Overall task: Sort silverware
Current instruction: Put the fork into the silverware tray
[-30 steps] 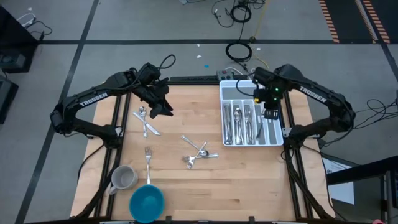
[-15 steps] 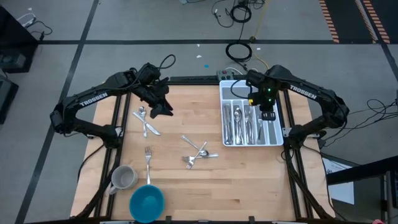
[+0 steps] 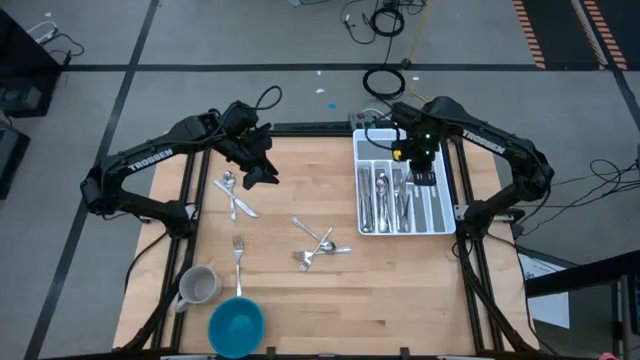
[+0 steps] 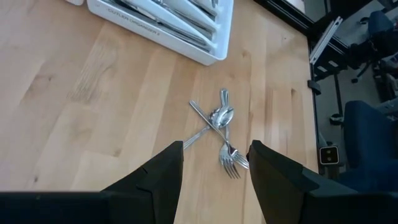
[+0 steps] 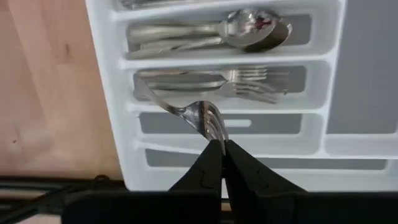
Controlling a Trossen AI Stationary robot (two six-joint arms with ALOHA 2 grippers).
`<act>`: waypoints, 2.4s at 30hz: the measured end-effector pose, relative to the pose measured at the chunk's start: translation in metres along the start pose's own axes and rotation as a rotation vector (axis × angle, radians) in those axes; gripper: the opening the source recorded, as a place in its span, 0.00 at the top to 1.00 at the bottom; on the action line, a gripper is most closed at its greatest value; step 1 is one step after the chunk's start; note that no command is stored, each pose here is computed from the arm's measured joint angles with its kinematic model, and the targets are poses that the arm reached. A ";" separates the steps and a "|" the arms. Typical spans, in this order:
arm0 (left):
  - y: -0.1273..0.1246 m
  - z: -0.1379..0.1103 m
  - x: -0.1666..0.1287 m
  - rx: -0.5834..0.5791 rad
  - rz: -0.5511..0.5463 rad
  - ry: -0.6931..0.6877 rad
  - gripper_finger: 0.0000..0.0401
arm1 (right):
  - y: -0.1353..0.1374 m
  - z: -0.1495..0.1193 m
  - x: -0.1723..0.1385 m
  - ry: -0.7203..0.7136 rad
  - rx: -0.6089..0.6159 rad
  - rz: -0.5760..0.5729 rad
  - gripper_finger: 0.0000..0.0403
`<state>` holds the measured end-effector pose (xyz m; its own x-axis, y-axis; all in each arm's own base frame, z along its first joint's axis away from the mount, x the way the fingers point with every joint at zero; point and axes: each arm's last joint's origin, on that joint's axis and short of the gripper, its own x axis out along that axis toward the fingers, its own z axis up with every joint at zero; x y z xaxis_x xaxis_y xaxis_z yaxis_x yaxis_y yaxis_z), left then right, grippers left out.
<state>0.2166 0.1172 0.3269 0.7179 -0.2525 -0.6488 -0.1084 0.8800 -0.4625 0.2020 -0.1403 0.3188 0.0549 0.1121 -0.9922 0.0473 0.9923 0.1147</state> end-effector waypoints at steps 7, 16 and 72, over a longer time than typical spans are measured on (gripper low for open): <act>0.000 0.000 0.000 0.005 0.000 -0.001 0.54 | -0.019 0.025 0.024 -0.005 -0.046 0.017 1.00; 0.000 0.000 0.000 0.006 0.000 -0.002 0.54 | -0.051 0.035 0.059 0.085 -0.058 0.090 1.00; -0.012 -0.002 -0.008 0.026 -0.085 -0.025 0.54 | 0.111 0.159 0.002 -0.585 -0.478 -0.115 0.55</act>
<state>0.2103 0.1076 0.3364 0.7405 -0.3173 -0.5924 -0.0285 0.8659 -0.4994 0.3660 -0.0385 0.3370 0.6014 0.0925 -0.7936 -0.3449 0.9260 -0.1534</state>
